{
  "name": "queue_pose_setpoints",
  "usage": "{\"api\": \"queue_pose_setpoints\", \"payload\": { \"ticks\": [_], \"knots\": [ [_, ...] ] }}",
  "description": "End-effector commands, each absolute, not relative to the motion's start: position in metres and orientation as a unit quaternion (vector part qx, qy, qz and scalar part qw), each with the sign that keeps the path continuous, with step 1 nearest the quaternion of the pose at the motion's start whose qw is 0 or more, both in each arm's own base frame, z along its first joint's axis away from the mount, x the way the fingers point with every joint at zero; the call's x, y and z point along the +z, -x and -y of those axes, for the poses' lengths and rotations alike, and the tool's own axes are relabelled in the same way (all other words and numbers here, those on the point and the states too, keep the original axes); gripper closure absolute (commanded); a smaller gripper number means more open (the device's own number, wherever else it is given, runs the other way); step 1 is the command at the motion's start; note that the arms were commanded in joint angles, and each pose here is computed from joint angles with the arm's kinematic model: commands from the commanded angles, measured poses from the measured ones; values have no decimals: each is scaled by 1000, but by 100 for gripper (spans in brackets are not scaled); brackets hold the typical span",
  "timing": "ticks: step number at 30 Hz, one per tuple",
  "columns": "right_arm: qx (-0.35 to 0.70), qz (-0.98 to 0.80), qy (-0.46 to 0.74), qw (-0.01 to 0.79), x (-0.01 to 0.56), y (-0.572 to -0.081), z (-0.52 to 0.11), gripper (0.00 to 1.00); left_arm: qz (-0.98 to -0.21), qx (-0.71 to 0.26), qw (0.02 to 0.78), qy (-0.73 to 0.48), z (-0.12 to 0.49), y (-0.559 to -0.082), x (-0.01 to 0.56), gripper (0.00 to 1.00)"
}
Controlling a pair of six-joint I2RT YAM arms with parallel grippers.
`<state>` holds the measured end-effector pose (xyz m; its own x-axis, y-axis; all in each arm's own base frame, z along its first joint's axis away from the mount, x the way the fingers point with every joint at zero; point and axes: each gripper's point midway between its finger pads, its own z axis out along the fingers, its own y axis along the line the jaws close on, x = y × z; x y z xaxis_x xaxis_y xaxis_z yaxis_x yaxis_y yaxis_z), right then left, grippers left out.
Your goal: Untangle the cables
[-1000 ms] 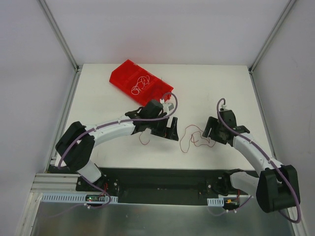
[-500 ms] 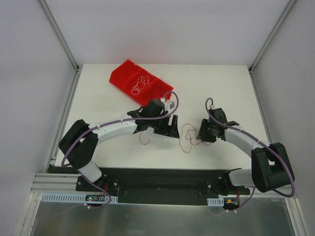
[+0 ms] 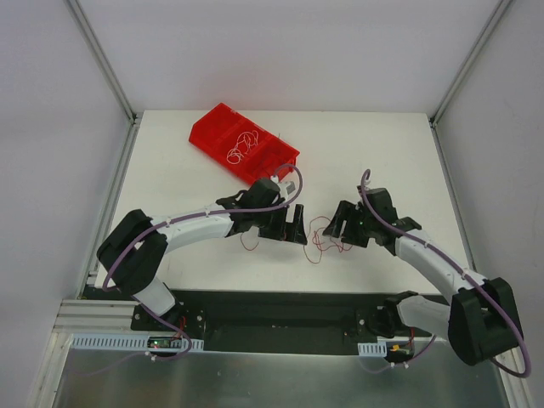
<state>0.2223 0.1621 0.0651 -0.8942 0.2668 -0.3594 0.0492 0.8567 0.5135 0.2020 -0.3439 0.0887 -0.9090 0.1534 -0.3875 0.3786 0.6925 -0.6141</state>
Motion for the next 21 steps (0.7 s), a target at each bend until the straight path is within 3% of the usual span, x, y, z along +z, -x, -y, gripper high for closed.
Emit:
{"api": "queue_pose_setpoints", "payload": {
  "ticks": [1, 7, 13, 21],
  "knots": [
    [230, -933, -74, 265, 92, -235, -144, 27, -901, -395, 138, -115, 360, -201, 105, 6],
    [250, -923, -95, 276, 108, -249, -130, 30, -900, -405, 132, -90, 376, -207, 110, 1],
    [174, -919, -179, 304, 94, -252, -86, 32, -921, -371, 120, -27, 394, -217, 97, 1],
    [155, -922, -197, 296, 58, -241, -76, 59, -942, -312, 118, -22, 406, -220, 68, 1]
  ]
}}
